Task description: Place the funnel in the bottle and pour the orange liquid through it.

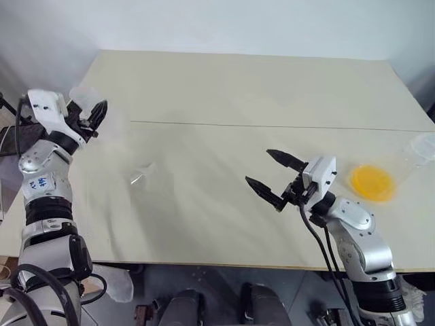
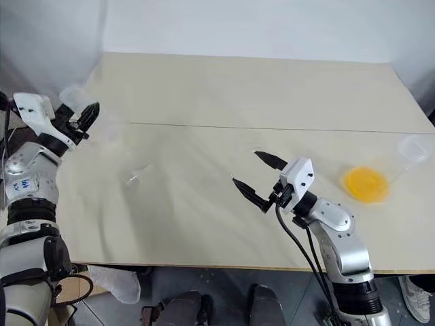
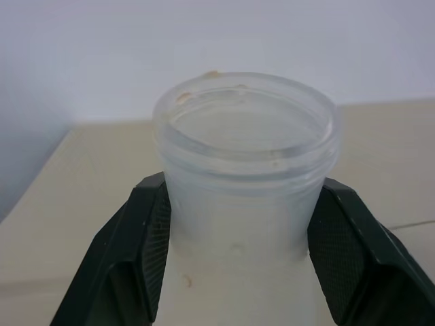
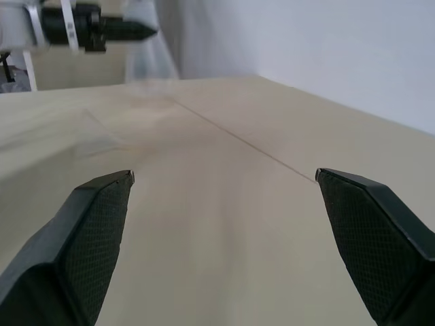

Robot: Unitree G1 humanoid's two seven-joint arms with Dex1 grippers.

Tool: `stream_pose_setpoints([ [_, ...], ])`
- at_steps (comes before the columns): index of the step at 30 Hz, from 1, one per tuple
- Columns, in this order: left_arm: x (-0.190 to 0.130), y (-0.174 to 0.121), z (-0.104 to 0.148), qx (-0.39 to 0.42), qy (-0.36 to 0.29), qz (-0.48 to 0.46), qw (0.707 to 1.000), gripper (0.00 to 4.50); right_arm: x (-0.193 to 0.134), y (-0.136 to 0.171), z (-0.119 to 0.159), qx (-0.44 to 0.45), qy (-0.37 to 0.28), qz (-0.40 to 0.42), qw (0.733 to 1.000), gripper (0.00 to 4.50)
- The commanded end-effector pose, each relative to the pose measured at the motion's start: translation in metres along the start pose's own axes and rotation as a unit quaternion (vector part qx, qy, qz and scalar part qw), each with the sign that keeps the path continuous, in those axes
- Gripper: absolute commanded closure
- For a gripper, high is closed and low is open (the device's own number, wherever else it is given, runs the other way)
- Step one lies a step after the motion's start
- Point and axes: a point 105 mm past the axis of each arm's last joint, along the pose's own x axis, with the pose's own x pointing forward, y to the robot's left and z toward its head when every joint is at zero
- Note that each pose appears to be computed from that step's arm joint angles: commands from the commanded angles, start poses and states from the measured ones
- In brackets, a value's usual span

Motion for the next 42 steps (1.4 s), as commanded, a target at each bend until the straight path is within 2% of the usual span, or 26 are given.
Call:
stream_pose_setpoints([
  [1, 0.017, -0.063, 0.031, 0.013, -0.033, -0.171, 0.985, 1.99, -0.023, -0.007, 0.028, -0.029, -0.021, -0.009, 0.999, 0.00],
  [4, 0.016, -0.122, 0.023, 0.009, -0.006, -0.317, 0.948, 1.99, -0.050, -0.008, 0.031, -0.032, 0.008, -0.023, 0.999, 0.00],
  [7, 0.015, -0.172, 0.005, -0.019, 0.026, -0.412, 0.911, 1.99, -0.079, -0.008, 0.028, -0.036, 0.047, -0.047, 0.997, 0.00],
  [12, 0.027, -0.210, -0.014, -0.055, 0.042, -0.442, 0.894, 1.99, -0.104, -0.007, 0.024, -0.037, 0.076, -0.085, 0.993, 0.00],
  [18, 0.043, -0.252, -0.035, -0.063, 0.039, -0.468, 0.881, 1.99, -0.110, 0.003, 0.028, -0.044, 0.075, -0.120, 0.989, 0.00],
  [24, 0.044, -0.257, -0.045, -0.036, 0.052, -0.485, 0.872, 1.99, -0.100, 0.009, 0.030, -0.046, 0.065, -0.124, 0.989, 0.00],
  [30, 0.040, -0.255, -0.048, -0.061, 0.057, -0.490, 0.868, 0.02, -0.091, 0.004, 0.033, -0.051, 0.052, -0.119, 0.990, 0.00],
  [36, 0.033, -0.232, -0.040, -0.068, 0.032, -0.485, 0.871, 0.02, -0.081, 0.001, 0.034, -0.051, 0.042, -0.103, 0.992, 0.00],
  [42, 0.025, -0.201, -0.033, -0.061, 0.015, -0.453, 0.889, 0.02, -0.071, -0.003, 0.032, -0.049, 0.033, -0.079, 0.995, 0.00],
])
